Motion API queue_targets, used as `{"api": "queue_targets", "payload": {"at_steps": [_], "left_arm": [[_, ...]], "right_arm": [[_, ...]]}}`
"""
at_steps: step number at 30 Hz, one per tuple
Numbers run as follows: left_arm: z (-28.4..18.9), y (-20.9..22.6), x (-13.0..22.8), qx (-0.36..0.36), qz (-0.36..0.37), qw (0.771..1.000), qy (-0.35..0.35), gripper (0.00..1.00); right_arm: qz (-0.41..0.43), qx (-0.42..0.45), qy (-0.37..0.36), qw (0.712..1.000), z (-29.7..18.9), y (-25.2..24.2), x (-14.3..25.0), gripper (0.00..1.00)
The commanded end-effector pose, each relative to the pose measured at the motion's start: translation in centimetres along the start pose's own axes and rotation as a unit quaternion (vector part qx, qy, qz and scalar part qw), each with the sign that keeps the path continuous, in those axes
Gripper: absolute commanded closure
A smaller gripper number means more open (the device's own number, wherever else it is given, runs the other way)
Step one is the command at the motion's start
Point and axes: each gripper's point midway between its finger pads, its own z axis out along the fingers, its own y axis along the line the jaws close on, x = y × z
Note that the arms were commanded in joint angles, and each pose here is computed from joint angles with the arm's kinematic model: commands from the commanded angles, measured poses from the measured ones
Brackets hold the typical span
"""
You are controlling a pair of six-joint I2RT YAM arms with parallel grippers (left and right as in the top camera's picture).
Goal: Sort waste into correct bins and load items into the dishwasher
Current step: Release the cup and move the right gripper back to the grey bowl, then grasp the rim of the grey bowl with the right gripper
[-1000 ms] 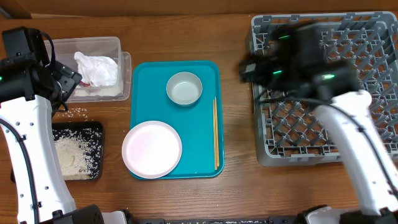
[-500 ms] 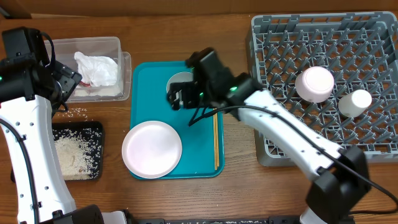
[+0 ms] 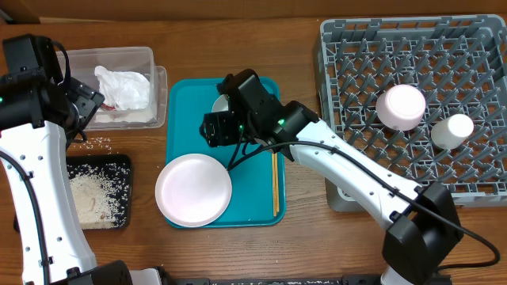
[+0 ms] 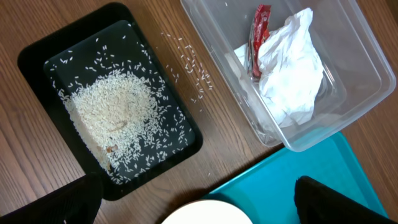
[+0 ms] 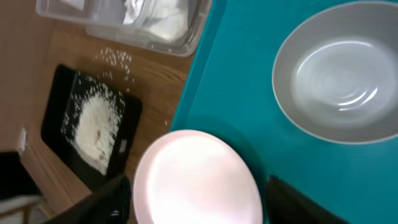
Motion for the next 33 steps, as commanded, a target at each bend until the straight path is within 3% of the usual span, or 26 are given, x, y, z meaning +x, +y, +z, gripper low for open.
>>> {"api": "queue_targets", "payload": {"at_steps": [1, 5, 14, 19, 33], "left_arm": [[0.2, 0.0, -0.2, -0.001, -0.008, 1.0, 0.0, 0.0], [0.2, 0.0, -0.2, -0.001, -0.008, 1.0, 0.0, 0.0], [0.2, 0.0, -0.2, -0.001, -0.008, 1.0, 0.0, 0.0], [0.2, 0.0, -0.2, -0.001, -0.008, 1.0, 0.0, 0.0], [0.2, 0.0, -0.2, -0.001, -0.008, 1.0, 0.0, 0.0]], "right_arm": [[-0.009, 0.019, -0.008, 1.0, 2.2, -0.3, 0.2, 0.36], [-0.069, 0.062, -0.044, 0.995, 5.5, -1.4, -0.6, 0.43], [-0.162, 0.165, -0.024, 0.973, 10.5, -7.1, 0.8, 0.34], [-0.211, 0.193, -0.031, 0.958, 10.3, -7.8, 0.1, 0.3], [-0.211, 0.179, -0.082, 0.958, 7.8, -4.6, -4.0, 0.3]]}}
